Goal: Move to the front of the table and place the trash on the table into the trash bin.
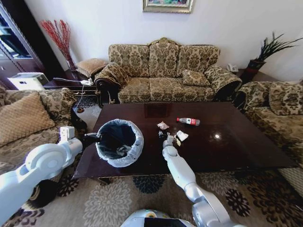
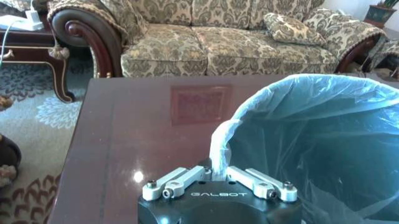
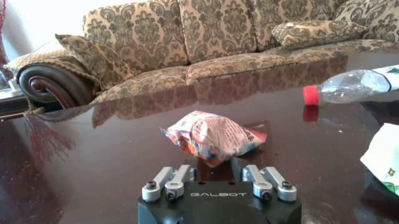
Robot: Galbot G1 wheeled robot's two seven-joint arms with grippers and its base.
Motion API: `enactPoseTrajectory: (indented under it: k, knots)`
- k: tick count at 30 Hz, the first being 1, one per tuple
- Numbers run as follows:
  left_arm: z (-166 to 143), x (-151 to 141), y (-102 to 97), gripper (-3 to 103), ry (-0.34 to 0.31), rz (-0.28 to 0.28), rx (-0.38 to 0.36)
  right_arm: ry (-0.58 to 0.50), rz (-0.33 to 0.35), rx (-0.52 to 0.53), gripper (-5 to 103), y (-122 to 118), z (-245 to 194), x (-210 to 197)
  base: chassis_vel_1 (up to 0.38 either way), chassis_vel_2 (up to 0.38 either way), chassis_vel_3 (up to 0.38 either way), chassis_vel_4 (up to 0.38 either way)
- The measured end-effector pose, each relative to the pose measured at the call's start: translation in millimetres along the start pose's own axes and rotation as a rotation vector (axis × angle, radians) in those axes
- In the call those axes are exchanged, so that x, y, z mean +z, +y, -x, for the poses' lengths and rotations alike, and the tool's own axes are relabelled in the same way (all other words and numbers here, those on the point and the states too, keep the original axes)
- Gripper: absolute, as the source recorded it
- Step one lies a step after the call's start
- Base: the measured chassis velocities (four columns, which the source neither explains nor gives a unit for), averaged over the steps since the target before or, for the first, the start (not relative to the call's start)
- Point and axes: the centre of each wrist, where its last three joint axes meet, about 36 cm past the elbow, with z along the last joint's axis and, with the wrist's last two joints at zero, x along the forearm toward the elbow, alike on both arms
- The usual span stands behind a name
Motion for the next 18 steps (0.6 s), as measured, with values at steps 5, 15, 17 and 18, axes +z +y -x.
enactPoseTrajectory:
  k: [5, 15, 17, 18]
  knots:
    - [-1, 1, -0.7, 0, -0.002, -0.001, 0.001, -0.015, -0.021, 0.001, 15, 0, -3, -3, 0.000, 0.000, 0.000, 0.000]
    - [0, 0, 0.0, 0, -0.011, -0.003, 0.000, -0.104, -0.186, -0.010, 22, 2, -31, -18, 0.000, 0.000, 0.000, 0.000]
    - [0, 0, 0.0, 0, -0.011, -0.003, 0.000, -0.109, -0.193, -0.010, 27, 2, -31, -19, 0.000, 0.000, 0.000, 0.000]
    - [0, 0, -0.1, 0, -0.011, -0.002, 0.000, -0.114, -0.208, -0.010, 33, 1, -28, -22, 0.000, 0.000, 0.000, 0.000]
